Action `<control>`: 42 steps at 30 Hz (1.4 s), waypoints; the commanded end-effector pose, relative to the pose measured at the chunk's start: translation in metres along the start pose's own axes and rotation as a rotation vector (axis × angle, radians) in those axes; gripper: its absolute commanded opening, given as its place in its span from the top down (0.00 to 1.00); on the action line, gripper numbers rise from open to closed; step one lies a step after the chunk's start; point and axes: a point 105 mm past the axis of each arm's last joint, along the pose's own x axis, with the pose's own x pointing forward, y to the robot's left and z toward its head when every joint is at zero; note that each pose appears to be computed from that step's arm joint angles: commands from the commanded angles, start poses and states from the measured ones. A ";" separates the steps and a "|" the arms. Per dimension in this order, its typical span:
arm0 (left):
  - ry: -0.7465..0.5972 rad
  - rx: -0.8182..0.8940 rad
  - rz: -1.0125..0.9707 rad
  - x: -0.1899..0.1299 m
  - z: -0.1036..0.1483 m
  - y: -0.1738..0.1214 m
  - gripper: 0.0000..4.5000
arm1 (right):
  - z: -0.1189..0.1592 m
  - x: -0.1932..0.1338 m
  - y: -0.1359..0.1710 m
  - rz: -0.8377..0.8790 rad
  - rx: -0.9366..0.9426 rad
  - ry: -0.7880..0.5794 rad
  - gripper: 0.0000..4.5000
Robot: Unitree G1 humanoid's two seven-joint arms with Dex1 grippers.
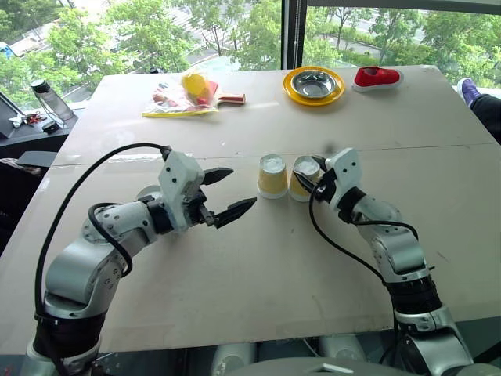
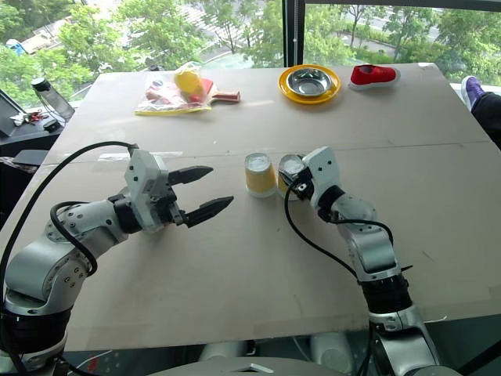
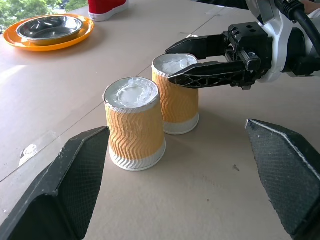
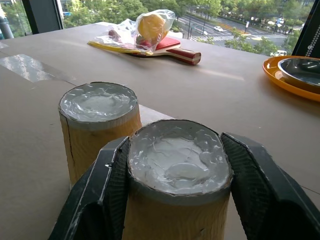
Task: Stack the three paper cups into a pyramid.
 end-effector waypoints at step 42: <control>-0.089 0.011 0.987 -0.084 -0.062 0.038 0.00 | 0.029 -0.129 0.028 0.534 0.067 -0.208 0.01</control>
